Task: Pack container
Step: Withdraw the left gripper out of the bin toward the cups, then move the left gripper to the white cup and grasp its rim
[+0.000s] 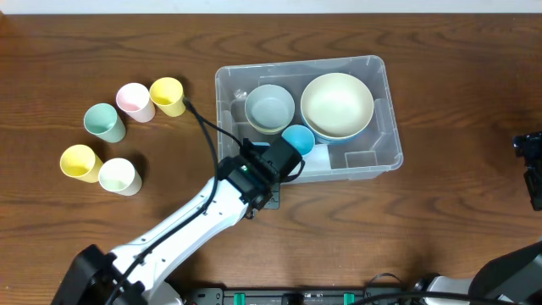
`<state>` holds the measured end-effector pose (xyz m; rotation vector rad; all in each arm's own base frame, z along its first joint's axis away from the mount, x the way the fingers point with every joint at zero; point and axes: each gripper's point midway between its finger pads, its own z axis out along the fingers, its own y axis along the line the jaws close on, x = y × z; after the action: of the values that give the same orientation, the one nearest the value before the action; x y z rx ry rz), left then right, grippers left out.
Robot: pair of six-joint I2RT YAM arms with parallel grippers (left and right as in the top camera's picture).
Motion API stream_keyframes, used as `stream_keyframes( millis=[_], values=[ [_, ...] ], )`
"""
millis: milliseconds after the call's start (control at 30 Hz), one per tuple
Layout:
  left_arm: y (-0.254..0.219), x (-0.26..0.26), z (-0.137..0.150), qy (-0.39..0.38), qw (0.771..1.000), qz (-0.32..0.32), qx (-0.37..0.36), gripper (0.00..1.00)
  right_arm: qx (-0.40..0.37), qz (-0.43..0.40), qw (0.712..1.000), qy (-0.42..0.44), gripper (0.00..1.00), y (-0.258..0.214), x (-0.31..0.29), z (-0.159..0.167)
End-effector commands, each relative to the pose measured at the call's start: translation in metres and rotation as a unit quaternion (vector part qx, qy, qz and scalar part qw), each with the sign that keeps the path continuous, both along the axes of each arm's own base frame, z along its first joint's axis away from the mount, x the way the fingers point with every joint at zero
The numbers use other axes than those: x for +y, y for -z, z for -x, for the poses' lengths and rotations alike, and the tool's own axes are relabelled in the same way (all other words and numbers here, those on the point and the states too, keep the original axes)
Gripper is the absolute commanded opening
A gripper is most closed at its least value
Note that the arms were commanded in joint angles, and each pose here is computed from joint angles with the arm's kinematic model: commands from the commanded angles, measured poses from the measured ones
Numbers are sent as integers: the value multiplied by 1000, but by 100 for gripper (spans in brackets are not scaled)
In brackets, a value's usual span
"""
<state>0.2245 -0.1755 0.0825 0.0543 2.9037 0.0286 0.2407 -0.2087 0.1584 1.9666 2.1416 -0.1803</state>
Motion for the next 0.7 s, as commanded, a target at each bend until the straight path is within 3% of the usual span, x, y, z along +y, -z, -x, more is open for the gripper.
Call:
stream_keyframes(
  millis=[0, 267, 333, 500, 567, 667],
  values=[
    [3, 3, -5, 10, 1000, -16, -9, 19, -2, 1, 1000, 12, 99, -1, -2, 2],
    [3, 19, -13, -18, 1000, -24, -6, 19, -2, 1, 1000, 12, 99, -1, -2, 2],
    [0, 18, -12, -18, 1000, -15, -4, 14, -2, 1, 1000, 12, 99, -1, -2, 2],
    [-35, 15, -13, -18, 999, 8, -26, 14, -2, 1, 1000, 12, 99, -1, -2, 2],
    [-53, 16, -12, -18, 999, 20, -40, 25, -2, 1, 1000, 12, 99, -1, -2, 2],
    [-77, 18, -9, -9, 997, 40, -66, 53, -2, 1, 1000, 12, 99, -1, -2, 2]
  ],
)
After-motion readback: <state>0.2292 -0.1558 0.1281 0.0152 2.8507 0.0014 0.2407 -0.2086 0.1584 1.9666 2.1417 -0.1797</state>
